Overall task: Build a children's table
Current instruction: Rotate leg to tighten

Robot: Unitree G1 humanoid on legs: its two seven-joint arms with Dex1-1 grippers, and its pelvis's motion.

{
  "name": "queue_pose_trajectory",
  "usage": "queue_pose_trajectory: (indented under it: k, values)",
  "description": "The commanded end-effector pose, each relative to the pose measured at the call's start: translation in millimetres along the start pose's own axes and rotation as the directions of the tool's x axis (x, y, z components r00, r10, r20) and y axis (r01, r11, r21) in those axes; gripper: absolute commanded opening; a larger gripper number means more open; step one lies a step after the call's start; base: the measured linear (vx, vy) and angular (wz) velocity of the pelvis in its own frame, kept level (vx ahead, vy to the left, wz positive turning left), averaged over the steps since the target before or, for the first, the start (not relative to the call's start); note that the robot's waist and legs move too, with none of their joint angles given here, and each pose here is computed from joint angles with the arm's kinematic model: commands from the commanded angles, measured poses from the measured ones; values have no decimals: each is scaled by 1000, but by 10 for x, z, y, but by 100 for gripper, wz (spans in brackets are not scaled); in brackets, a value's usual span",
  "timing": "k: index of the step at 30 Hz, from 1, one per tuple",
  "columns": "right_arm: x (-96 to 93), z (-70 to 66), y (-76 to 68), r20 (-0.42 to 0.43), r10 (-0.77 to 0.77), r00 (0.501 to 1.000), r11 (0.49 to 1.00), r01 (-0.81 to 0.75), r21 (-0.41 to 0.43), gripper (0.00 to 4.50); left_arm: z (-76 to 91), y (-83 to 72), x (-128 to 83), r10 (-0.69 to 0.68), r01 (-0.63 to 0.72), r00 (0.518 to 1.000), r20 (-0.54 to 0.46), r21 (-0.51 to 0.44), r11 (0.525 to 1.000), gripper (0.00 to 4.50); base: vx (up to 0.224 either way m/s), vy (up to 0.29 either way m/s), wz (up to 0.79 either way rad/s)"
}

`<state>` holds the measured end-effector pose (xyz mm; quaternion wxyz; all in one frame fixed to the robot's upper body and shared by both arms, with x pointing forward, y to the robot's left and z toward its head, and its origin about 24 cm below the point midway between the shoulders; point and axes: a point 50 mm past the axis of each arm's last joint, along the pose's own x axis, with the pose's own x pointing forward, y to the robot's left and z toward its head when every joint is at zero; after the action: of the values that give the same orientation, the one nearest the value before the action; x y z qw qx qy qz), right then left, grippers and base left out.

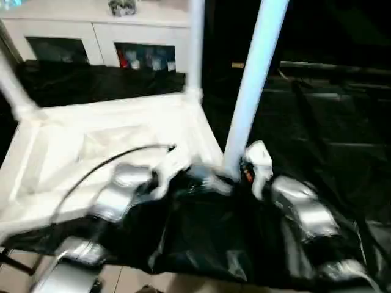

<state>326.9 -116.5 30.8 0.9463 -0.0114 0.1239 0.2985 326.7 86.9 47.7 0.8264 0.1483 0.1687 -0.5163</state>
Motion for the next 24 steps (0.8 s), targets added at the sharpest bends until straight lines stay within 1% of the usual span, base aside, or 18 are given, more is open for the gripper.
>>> queue_pose_trajectory:
  k: [1,2,4,6,7,8,9,12,13,14,16,20,22,23,24]
  values:
    - [173,-138,263,-70,-13,997,998,18,67,272,305,-7,170,69,-69,992,105,0,998,0,0,0,0]
    - [196,-138,276,-73,-35,997,996,41,78,272,317,-10,192,80,-80,991,105,-5,997,0,0,0,0]
    - [266,-116,313,-79,-85,993,993,91,71,272,344,-28,249,97,-96,990,104,-13,995,0,0,0,0]
    - [300,-69,357,-54,-55,997,998,57,35,272,360,-53,268,76,-76,990,115,-3,997,0,0,0,0]
    - [307,-53,368,-42,-43,998,999,44,27,307,363,-58,274,71,-72,990,119,3,997,0,0,0,0]
    - [307,-53,368,-42,-43,998,999,44,27,328,363,-58,274,71,-72,990,119,3,997,0,0,0,0]
    - [304,-35,376,-27,-17,999,999,18,42,328,365,-67,264,53,-55,991,125,18,998,0,0,0,0]
    - [296,-18,377,-16,10,1000,999,-9,46,360,364,-73,245,31,-36,990,134,36,999,0,0,0,0]
    - [280,4,364,-5,39,999,999,-39,34,370,350,-76,212,4,-13,990,138,58,998,0,0,0,0]
    - [279,5,362,-5,40,999,999,-40,32,378,348,-75,210,4,-12,991,137,58,998,0,0,0,0]
    - [243,8,321,-12,68,998,998,-68,-11,395,326,-81,159,-33,22,989,144,77,997,0,0,0,0]
    - [159,3,285,-13,159,987,985,-160,-64,395,298,-103,78,-97,81,983,157,101,992,0,0,0,0]
    - [91,10,270,-12,232,973,968,-232,-95,395,272,-123,20,-142,125,978,153,119,985,0,0,0,0]
    - [10,18,261,-26,315,949,940,-315,-134,395,239,-133,-39,-182,164,974,134,138,977,0,0,0,0]
    - [-4,19,260,-29,329,944,934,-330,-140,395,233,-134,-50,-189,170,973,130,141,975,0,0,0,0]
